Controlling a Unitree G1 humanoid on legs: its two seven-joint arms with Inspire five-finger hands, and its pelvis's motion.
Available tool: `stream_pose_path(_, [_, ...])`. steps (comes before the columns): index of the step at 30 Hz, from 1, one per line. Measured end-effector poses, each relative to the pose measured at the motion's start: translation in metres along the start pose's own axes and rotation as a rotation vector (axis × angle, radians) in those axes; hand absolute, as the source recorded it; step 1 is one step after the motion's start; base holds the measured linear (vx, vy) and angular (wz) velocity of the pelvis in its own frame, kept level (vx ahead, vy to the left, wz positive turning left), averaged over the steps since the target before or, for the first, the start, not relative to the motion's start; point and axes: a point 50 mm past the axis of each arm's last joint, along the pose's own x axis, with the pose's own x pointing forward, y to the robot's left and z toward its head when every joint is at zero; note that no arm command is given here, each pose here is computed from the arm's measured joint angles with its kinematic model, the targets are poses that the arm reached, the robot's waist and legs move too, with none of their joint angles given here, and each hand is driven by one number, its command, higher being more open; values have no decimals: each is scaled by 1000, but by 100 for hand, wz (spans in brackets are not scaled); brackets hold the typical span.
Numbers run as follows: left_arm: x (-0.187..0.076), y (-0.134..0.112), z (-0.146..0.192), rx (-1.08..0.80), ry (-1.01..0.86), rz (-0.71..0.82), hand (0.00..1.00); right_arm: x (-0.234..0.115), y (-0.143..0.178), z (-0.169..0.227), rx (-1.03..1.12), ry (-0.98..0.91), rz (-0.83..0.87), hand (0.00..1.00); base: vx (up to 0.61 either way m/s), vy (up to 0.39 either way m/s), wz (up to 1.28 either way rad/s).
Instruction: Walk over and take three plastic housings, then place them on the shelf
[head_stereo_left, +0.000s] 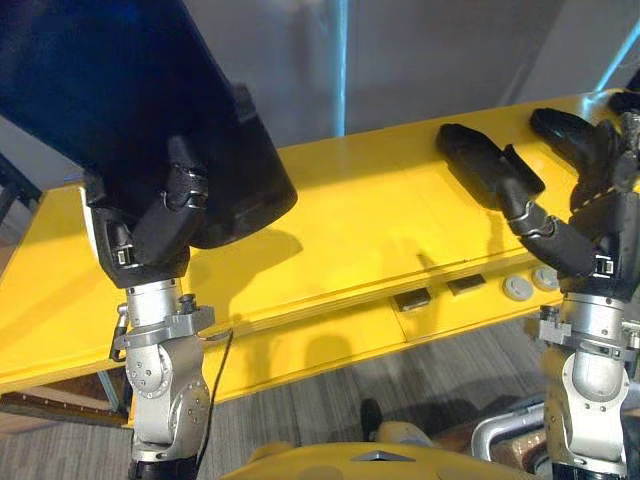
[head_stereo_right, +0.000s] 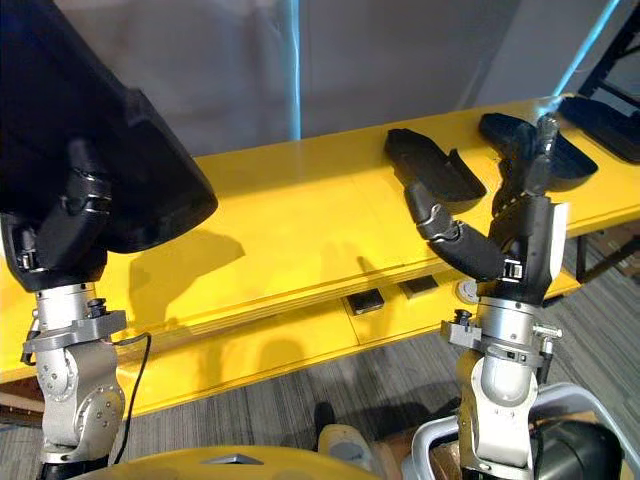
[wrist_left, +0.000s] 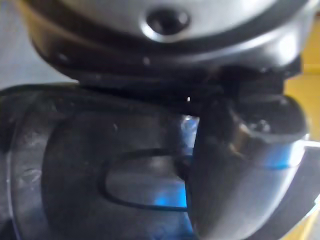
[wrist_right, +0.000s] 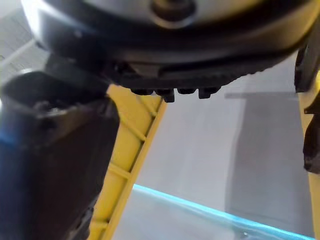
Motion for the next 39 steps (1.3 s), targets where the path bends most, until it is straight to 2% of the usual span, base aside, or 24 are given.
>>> stream_pose_path(4, [1, -8, -2, -9, 28, -61, 0, -18, 5, -13, 55, 94, -51, 100, -64, 66, -37])
stream_pose_path(9, [2, -5, -9, 25, 117, -86, 0, -9, 10, -17, 68, 74, -36, 100, -41, 25, 3])
stream_pose_path(13, [-3, 5, -22, 50, 242, -28, 0, 13, 24, -20, 89, 42, 26, 100, -32, -164, 19])
stream_pose_path(17, [-10, 10, -33, 59, 333, 21, 0, 14, 29, -21, 84, 63, 89, 100, 3, -125, -4])
stream_pose_path(24, [-35, 28, -75, 78, 615, 88, 0, -1, 23, -30, 97, 150, 58, 100, 4, 7, -6])
stream_pose_path(28, [-41, 36, -87, 100, 719, 110, 0, -16, 28, -36, 134, 212, 53, 100, -20, 48, -20])
stream_pose_path(30, [-36, 43, -98, 122, 756, 117, 0, -21, 32, -38, 142, 228, 87, 100, -28, 37, -33])
stream_pose_path(34, [1, 56, -119, 160, 748, 185, 0, -25, 41, -38, 162, 239, 170, 100, -58, 15, -22])
stream_pose_path(39, [27, 86, -136, 60, 786, 347, 0, -28, 48, -39, 178, 250, 275, 100, -61, -4, -11])
